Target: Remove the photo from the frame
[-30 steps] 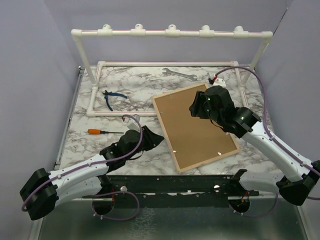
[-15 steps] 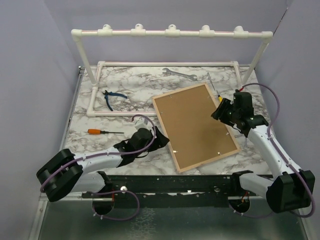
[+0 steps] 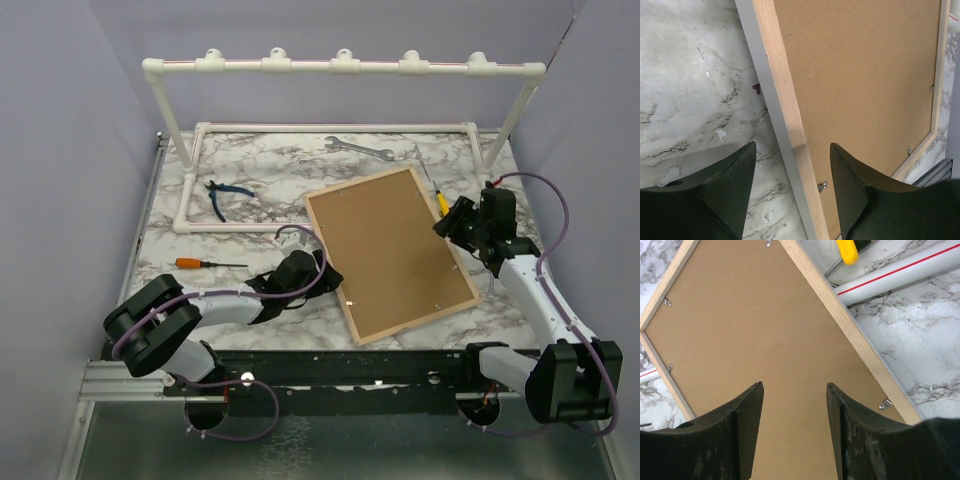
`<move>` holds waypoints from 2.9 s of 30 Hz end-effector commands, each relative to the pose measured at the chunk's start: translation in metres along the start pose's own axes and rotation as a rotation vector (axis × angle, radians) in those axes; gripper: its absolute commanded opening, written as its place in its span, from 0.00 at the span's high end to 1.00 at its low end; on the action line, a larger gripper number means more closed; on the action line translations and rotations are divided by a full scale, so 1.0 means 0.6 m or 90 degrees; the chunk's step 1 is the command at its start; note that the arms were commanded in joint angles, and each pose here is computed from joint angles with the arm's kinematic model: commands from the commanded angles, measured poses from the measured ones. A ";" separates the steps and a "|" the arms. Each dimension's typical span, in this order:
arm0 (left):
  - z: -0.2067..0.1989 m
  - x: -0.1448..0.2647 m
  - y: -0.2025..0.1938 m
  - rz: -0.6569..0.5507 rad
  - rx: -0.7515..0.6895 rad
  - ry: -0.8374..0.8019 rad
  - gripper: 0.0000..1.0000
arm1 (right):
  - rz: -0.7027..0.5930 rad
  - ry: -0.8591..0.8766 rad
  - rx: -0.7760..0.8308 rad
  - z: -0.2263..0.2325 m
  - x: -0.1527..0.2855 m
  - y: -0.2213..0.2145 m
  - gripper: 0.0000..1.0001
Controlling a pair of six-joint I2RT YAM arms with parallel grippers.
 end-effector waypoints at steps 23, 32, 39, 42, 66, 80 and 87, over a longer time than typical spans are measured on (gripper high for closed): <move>0.090 -0.008 0.146 -0.082 -0.043 0.155 0.68 | -0.017 0.042 0.059 -0.006 0.004 -0.017 0.43; 0.079 0.017 0.166 -0.089 -0.067 0.135 0.55 | 0.071 0.121 0.077 0.003 -0.028 -0.052 0.38; 0.072 0.041 0.173 -0.101 -0.092 0.130 0.44 | 0.098 0.138 0.064 0.001 -0.054 -0.070 0.43; 0.072 0.043 0.172 -0.098 -0.105 0.127 0.41 | 0.105 0.136 0.062 -0.003 -0.065 -0.075 0.44; 0.079 0.110 0.183 -0.130 -0.039 0.192 0.04 | -0.091 -0.016 0.102 0.000 -0.047 0.067 0.41; 0.080 0.122 0.180 -0.093 -0.058 0.202 0.01 | -0.048 -0.045 0.084 -0.017 -0.141 0.123 0.48; 0.071 0.121 0.176 -0.077 -0.095 0.153 0.01 | -0.031 -0.110 0.119 -0.050 -0.194 0.124 0.48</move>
Point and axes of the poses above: each gripper's point midway between its finger pads, its own x axis back along the fingers, its own z axis along the line the jaws close on, y = z × x, the point moved 7 cm from there along x, back along the fingers, and after that the axes turned 5 degrees about x, right-handed, at the moved point
